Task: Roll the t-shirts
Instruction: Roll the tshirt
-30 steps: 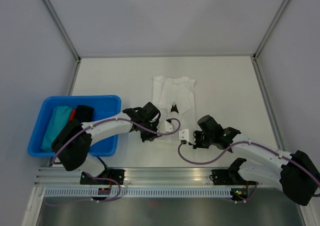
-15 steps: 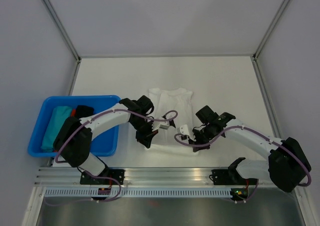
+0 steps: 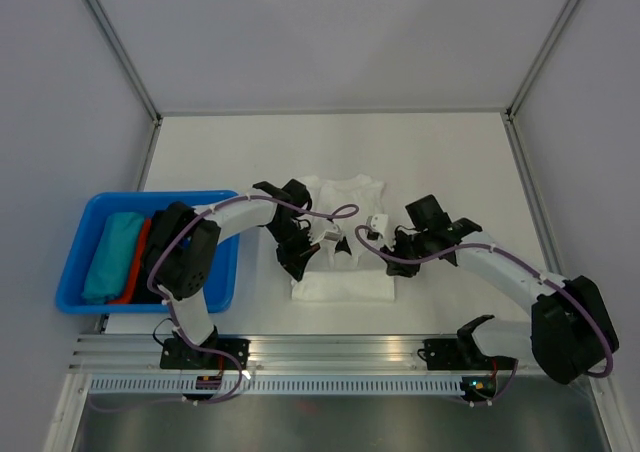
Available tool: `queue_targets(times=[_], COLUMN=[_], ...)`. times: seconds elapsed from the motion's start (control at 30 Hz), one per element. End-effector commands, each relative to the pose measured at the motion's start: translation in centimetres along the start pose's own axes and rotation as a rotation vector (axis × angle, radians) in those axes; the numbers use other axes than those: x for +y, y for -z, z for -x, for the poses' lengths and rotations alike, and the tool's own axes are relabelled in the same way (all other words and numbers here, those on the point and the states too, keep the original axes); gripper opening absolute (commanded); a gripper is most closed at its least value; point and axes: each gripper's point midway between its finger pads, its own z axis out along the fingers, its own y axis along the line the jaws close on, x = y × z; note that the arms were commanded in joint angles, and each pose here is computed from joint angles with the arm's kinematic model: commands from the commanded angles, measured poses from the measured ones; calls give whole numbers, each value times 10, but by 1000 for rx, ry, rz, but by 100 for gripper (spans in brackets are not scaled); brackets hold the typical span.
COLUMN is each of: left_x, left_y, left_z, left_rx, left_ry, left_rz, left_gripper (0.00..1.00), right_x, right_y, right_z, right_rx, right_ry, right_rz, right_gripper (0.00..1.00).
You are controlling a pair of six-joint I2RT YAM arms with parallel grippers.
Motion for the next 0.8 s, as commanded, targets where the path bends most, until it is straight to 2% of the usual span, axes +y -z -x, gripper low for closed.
queue_targets(times=[0.0, 0.2, 0.27, 0.3, 0.37, 0.43, 0.47, 0.53, 0.57, 0.7, 0.77], left_x=[29, 30, 29, 29, 29, 29, 30, 30, 30, 32, 34], left_y=[5, 3, 3, 3, 4, 5, 5, 6, 5, 6, 5], left_z=[10, 10, 9, 10, 10, 12, 12, 13, 13, 12, 10], left_rx=[5, 6, 8, 7, 5, 1, 1, -1, -2, 3, 13], left_ry=[-3, -7, -2, -5, -6, -5, 2, 6, 11, -6, -17], left_rz=[107, 107, 105, 107, 109, 113, 115, 118, 116, 124, 127], left_gripper=[5, 8, 9, 9, 10, 11, 11, 12, 12, 12, 13], right_x=[-21, -15, -13, -10, -4, 3, -2, 9, 8, 7, 8], right_y=[25, 50, 63, 67, 73, 72, 77, 69, 71, 38, 33], right_z=[27, 45, 65, 72, 85, 98, 115, 114, 121, 72, 65], right_rx=[-100, -204, -308, -346, -402, -484, -565, -622, -679, -648, -660], right_ry=[-7, -43, -38, -91, -108, -238, -287, -514, -536, -821, -934], right_rz=[-143, -216, -238, -236, -214, -163, -167, -84, -75, -116, -108], right_gripper=[32, 31, 29, 27, 19, 14, 13, 11, 11, 4, 3])
